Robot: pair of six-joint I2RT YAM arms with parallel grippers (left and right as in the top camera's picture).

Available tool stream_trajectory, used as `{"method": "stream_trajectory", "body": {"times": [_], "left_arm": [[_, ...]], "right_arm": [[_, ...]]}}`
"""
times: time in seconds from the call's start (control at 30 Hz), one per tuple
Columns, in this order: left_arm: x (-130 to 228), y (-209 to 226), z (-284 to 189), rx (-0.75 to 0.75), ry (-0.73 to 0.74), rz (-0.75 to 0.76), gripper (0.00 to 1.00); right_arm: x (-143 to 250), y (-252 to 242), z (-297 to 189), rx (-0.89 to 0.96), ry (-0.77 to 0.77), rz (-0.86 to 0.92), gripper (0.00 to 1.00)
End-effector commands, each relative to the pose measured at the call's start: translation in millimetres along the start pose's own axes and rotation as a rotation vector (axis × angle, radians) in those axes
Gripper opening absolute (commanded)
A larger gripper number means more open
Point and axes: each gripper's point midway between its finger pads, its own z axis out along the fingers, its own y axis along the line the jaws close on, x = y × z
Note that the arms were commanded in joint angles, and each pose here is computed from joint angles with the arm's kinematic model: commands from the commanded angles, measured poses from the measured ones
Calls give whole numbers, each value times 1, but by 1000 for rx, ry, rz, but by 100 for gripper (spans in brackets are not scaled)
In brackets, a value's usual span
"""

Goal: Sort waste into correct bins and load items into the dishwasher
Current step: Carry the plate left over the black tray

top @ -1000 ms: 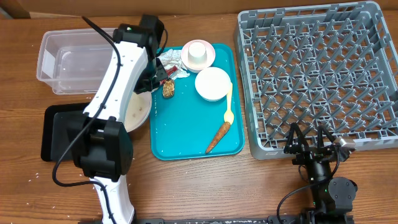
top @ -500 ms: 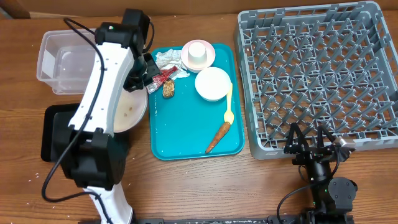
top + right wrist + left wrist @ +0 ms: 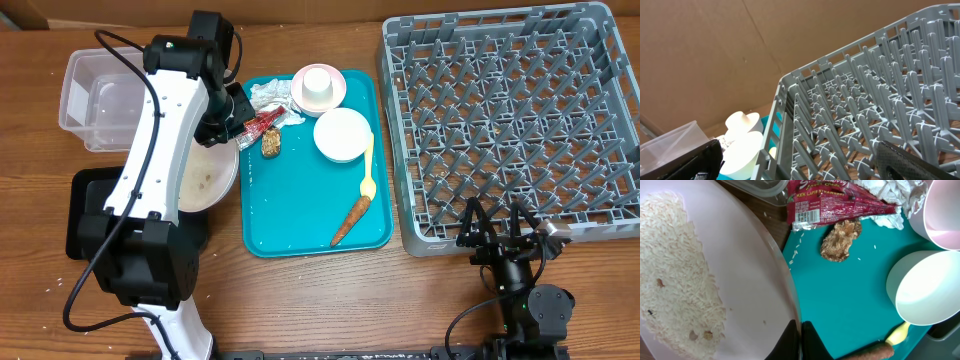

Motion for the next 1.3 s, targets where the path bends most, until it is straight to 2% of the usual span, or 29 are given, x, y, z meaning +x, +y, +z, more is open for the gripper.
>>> {"method": "stream_trajectory", "body": {"times": [0.0, 1.1, 1.27], "left_arm": [[-3, 9, -5, 4, -5, 3, 4], [-3, 35, 2, 53, 95, -41, 5], [-1, 32, 0, 106, 123, -33, 4]], "right_arm": [[2, -2, 0, 4, -4, 2, 100], [2, -2, 0, 4, -4, 2, 100], [2, -2, 0, 4, -4, 2, 100]]}}
